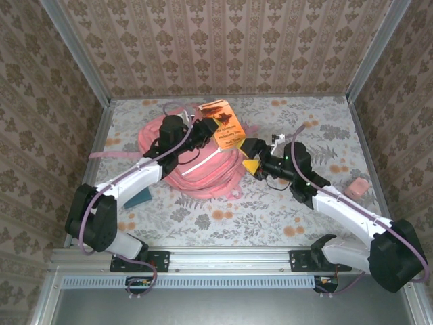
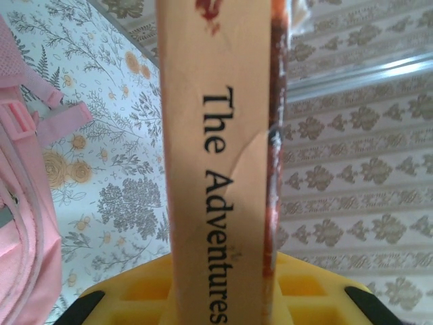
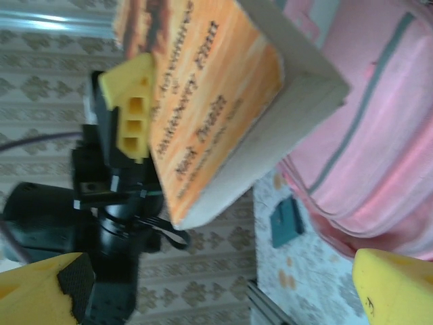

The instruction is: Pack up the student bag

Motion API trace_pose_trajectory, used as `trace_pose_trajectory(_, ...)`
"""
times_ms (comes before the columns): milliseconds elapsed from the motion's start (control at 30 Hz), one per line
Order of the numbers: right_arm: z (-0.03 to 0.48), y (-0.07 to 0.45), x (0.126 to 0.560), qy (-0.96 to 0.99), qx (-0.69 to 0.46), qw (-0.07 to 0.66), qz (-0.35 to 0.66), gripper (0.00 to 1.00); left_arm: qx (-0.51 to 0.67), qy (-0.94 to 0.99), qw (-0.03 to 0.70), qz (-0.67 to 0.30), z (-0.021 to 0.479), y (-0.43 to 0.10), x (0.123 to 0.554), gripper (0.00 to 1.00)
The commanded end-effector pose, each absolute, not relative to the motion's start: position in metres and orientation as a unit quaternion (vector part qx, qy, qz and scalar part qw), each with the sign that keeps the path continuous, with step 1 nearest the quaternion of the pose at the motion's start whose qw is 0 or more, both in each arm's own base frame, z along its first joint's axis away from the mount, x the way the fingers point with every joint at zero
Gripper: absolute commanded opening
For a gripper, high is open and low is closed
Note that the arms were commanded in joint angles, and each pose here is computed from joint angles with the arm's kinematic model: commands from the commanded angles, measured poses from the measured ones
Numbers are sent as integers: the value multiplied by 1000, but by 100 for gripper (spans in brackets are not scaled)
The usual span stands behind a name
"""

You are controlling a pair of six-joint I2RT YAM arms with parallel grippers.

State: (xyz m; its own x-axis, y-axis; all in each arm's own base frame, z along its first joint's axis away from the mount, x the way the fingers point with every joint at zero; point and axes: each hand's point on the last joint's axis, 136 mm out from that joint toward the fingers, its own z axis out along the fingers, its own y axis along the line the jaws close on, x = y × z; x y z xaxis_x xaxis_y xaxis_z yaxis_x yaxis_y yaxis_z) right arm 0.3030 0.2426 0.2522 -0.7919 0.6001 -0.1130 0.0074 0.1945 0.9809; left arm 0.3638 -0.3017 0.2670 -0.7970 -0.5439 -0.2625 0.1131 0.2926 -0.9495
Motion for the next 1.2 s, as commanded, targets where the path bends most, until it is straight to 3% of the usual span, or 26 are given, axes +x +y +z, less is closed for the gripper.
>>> trace_pose_trajectory(0, 281, 245, 322, 680, 254, 267, 634, 99, -169, 702, 304, -622, 307, -305, 367, 19)
trace_pose_trajectory(333, 287, 261, 357, 630, 284, 269, 671, 99, -183, 699, 280, -632, 301, -316, 367, 19)
trace_pose_trajectory(467, 287, 258, 363, 617, 293, 279, 675, 94, -189, 696, 278, -634, 305, -314, 368, 19)
trace_pose_trajectory(833, 269, 251, 376, 631, 311, 312, 638, 42, -180, 702, 254, -641, 297, -312, 363, 26)
trace_pose_trajectory(933, 263, 248, 379, 640, 316, 322, 623, 24, -181, 709, 254, -632, 288, -304, 363, 37)
trace_pose_trajectory(967, 261, 246, 380, 643, 316, 327, 615, 22, -183, 716, 254, -624, 284, -301, 363, 44)
trace_pose_trajectory(1033, 255, 242, 380, 660, 311, 342, 592, 18, -194, 745, 250, -588, 264, -290, 361, 72)
trace_pose_trajectory(1100, 243, 239, 382, 691, 301, 350, 556, 15, -198, 780, 258, -534, 243, -275, 358, 85)
trace_pose_trajectory(1167, 245, 231, 378, 713, 289, 360, 527, 15, -182, 816, 269, -479, 227, -259, 352, 91)
